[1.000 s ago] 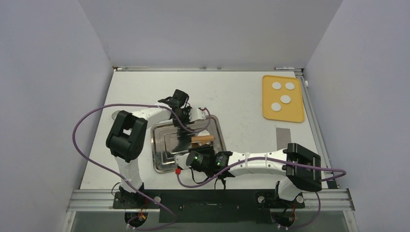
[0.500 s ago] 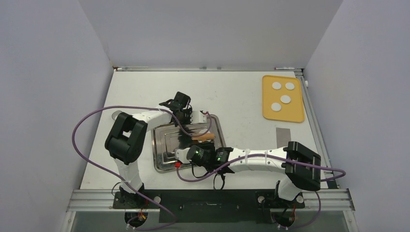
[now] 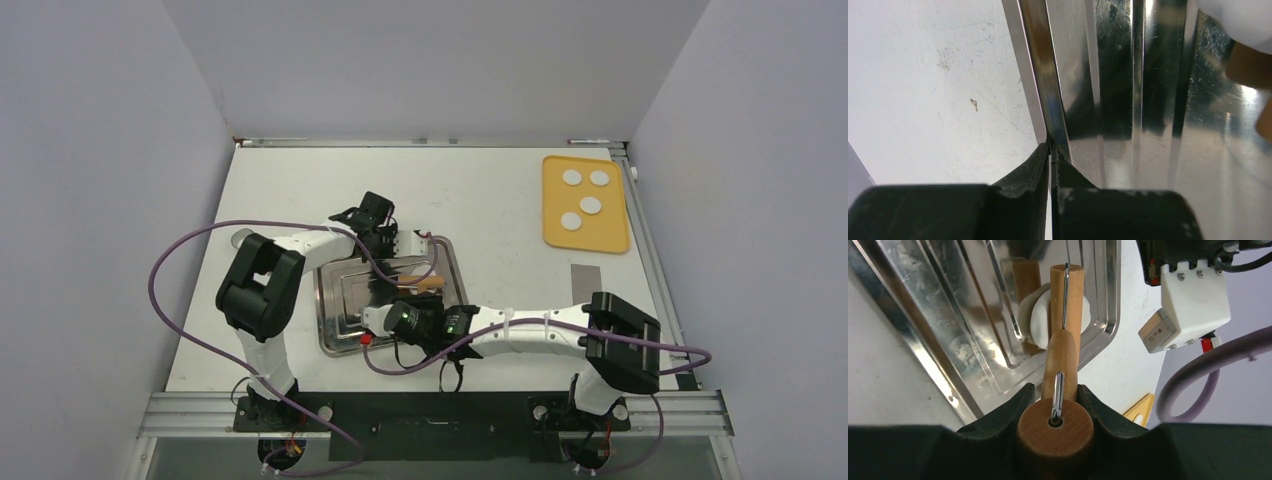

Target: Roll out the dumpling wrappers from the dough

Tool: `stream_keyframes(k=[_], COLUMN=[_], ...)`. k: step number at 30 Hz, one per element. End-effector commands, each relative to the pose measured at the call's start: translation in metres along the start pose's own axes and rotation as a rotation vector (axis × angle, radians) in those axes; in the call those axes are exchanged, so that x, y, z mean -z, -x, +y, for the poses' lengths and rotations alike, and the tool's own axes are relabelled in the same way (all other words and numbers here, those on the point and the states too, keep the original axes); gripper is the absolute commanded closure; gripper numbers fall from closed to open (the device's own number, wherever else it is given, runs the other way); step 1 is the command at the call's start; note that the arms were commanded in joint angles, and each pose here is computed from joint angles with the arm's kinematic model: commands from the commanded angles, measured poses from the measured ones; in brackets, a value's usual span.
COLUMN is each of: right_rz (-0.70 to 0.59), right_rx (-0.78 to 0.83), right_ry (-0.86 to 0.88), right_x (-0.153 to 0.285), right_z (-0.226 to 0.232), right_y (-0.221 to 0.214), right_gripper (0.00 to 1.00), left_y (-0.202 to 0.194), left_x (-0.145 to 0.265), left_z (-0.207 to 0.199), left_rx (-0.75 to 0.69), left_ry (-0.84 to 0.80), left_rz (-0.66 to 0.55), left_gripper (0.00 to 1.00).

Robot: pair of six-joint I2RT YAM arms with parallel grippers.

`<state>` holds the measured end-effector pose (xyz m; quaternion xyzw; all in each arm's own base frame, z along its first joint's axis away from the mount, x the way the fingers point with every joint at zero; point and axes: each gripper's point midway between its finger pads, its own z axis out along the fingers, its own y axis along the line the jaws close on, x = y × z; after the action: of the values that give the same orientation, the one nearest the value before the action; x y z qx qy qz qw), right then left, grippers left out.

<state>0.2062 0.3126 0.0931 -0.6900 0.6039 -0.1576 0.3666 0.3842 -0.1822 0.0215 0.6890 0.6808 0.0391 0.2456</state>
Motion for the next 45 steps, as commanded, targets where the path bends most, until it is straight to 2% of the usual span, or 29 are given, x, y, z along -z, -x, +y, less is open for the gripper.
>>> stream_keyframes(k=[1, 9, 17, 21, 24, 28, 33, 41, 45], right_rz=[0.054, 0.069, 0.078, 0.078, 0.026, -0.123, -0.239, -0.084, -0.07], right_rx=[0.025, 0.036, 0.018, 0.022, 0.009, -0.103, -0.117, 0.119, 0.149], right_ry=[0.168, 0.219, 0.139, 0.142, 0.137, 0.017, -0.14, -0.104, -0.11], right_x=[-0.017, 0.015, -0.01, -0.001, 0.021, 0.053, 0.064, 0.026, 0.021], right_z=[0.031, 0.078, 0.031, 0.031, 0.03, -0.026, -0.094, -0.072, -0.07], right_y=[-0.015, -0.019, -0.014, -0.013, -0.002, 0.026, 0.044, 0.026, 0.02], right_gripper=[0.92, 0.92, 0.92, 0.92, 0.92, 0.92, 0.92, 0.92, 0.92], left_y=[-0.02, -0.02, -0.019, -0.018, -0.018, -0.018, -0.016, -0.019, -0.023], left_x=[-0.024, -0.024, -0.023, -0.022, -0.022, -0.022, -0.016, 0.003, 0.014], left_z=[-0.066, -0.067, -0.068, -0.068, -0.068, -0.07, -0.082, -0.102, -0.107], left_rx=[0.008, 0.0, -0.007, -0.009, -0.012, -0.02, -0.084, -0.175, -0.224], left_ry=[-0.213, -0.222, -0.226, -0.226, -0.227, -0.236, -0.3, -0.437, -0.49], left_rz=[0.037, 0.037, 0.024, 0.021, 0.017, 0.016, -0.016, -0.083, -0.073], left_gripper=[1.0, 1.0, 1.0, 1.0, 1.0, 1.0, 1.0, 1.0, 1.0])
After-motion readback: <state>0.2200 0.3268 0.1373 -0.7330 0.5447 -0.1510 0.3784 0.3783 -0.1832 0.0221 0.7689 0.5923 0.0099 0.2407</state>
